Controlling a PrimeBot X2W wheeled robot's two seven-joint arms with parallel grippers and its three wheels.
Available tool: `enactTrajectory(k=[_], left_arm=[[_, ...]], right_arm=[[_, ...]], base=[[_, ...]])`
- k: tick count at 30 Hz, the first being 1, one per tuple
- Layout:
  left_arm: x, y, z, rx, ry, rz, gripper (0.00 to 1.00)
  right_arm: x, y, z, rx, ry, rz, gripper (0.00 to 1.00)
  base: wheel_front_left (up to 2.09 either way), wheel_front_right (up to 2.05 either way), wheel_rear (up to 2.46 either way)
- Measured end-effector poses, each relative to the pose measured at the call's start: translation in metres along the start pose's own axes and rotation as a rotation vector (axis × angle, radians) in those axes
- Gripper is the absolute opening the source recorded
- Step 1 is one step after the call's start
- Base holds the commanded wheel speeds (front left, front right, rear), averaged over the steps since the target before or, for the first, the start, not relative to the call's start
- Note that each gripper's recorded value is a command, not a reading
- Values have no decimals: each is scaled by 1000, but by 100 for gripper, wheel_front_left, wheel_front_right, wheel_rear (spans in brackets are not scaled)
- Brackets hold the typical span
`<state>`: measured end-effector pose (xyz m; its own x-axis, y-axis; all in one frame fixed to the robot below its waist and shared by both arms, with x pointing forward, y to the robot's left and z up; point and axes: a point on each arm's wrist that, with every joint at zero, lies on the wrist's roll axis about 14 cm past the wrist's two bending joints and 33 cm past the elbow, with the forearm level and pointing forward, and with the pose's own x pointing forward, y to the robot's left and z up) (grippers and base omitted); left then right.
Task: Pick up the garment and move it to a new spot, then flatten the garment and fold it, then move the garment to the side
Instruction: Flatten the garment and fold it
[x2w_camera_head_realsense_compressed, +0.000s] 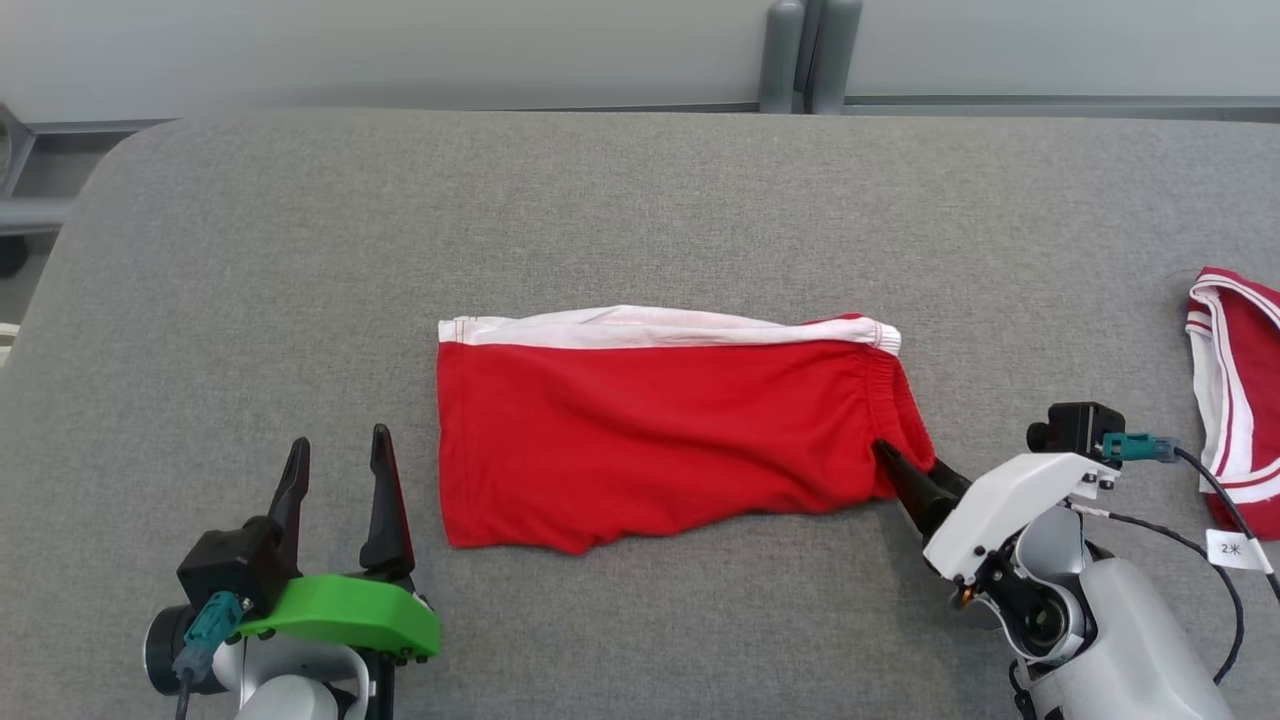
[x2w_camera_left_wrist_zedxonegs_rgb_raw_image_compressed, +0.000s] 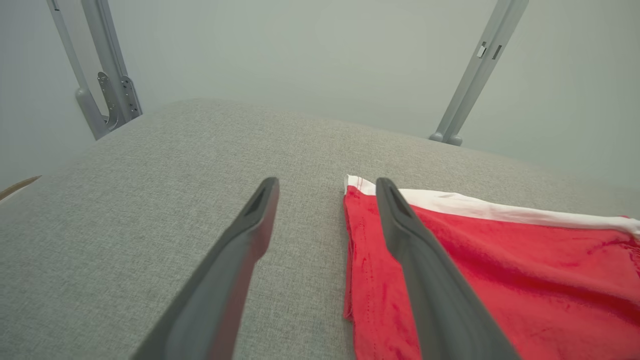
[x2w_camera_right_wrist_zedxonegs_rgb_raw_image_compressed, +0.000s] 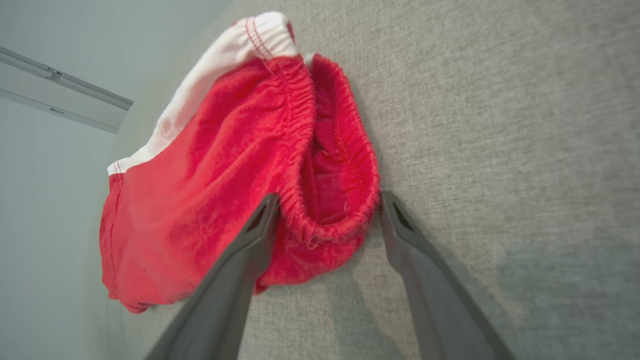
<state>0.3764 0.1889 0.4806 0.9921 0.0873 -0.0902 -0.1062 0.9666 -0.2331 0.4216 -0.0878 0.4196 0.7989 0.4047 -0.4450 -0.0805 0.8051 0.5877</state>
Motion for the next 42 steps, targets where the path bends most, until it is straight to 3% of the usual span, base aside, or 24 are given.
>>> enactTrajectory(k=[8,10,12,13,19,25,31,37,42], left_arm=[[-1,7,-1,3,0,21,100],[0,8,-1,4,-1,25,100],[1,8,-1,8,-1,24,100],[1,8,-1,10,-1,22,100],[4,3,-2,17,-1,7,100],[9,-7,-4,20,3,-24,100],[13,-21,-7,18,9,-67,100],[15,-36,-12,18,18,-110,100],[15,-41,-14,20,26,-128,100]], right_arm=[[16,1,-7,63,25,4,98],[19,2,-10,63,33,4,40],[20,2,-13,58,43,3,22],[21,2,-14,57,45,3,1],[20,1,-6,47,7,-1,0],[11,-13,26,38,-83,-38,0],[-21,-64,61,-11,-139,-161,0],[-56,-110,83,36,-200,-287,0],[-56,-97,85,57,-210,-261,0]], base=[[0,0,0],[0,0,0],[0,0,0],[0,0,0],[0,0,0],[0,0,0],[0,0,0],[0,0,0],[0,0,0]])
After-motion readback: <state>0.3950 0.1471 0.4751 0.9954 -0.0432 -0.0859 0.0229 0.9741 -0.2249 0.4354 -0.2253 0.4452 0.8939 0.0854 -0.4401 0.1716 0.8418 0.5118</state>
